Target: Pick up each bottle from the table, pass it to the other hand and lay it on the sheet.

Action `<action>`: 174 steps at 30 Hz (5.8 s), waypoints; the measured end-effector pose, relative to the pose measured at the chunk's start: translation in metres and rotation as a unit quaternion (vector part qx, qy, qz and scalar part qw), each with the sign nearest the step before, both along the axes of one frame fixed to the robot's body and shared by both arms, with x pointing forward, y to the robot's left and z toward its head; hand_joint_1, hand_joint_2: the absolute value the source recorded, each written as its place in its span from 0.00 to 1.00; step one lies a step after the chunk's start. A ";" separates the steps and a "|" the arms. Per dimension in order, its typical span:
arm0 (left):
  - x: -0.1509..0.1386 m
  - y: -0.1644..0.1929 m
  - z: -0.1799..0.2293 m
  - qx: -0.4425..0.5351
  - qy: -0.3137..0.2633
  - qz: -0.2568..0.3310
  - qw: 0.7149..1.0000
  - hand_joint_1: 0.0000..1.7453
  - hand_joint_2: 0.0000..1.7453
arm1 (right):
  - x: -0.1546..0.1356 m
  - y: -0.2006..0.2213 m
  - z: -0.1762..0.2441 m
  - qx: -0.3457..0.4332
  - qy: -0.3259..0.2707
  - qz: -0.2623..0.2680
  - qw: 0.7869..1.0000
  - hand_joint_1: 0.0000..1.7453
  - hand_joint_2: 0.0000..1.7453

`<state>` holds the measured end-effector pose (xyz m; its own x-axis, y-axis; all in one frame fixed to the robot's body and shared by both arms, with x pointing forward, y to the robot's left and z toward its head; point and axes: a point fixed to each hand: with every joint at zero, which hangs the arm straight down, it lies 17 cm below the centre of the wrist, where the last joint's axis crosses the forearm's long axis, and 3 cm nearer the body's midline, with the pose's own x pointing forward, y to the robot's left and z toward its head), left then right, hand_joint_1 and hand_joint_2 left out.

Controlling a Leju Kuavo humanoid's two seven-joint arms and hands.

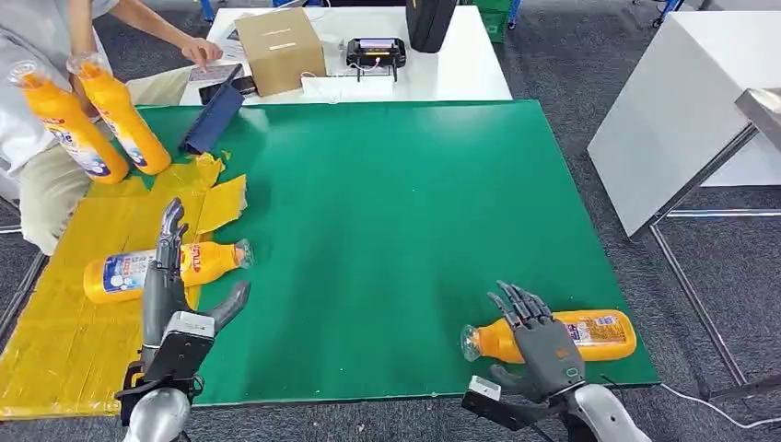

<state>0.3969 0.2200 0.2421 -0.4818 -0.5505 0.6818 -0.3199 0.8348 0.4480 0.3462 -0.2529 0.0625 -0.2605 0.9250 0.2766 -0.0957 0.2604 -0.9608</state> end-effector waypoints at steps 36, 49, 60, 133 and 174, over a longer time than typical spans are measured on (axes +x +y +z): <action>0.011 -0.013 -0.005 -0.016 0.017 -0.020 1.000 0.00 1.00 | 0.017 -0.168 -0.074 -0.234 0.074 -0.207 0.947 0.42 1.00; 0.013 -0.014 -0.010 -0.021 0.024 -0.023 0.999 0.00 1.00 | 0.017 -0.179 -0.091 -0.229 0.103 -0.206 0.946 0.97 1.00; 0.012 -0.015 -0.009 -0.035 0.019 -0.029 0.999 0.00 1.00 | 0.021 -0.159 -0.100 -0.127 0.136 -0.158 0.970 0.89 1.00; 0.000 -0.154 -0.020 0.043 0.048 -0.208 0.976 1.00 1.00 | 0.010 0.305 0.041 0.365 0.072 0.207 0.905 1.00 1.00; 0.164 0.066 -0.020 0.533 0.044 0.304 0.788 1.00 1.00 | 0.017 0.134 0.188 0.579 -0.158 0.072 0.796 0.00 1.00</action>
<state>0.5606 0.2857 0.2220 0.1152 -0.9441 -0.3089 -0.4435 -0.3272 0.8344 0.3632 -0.1187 0.2509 -0.5675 0.0506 0.8218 -0.0063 0.9978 -0.0657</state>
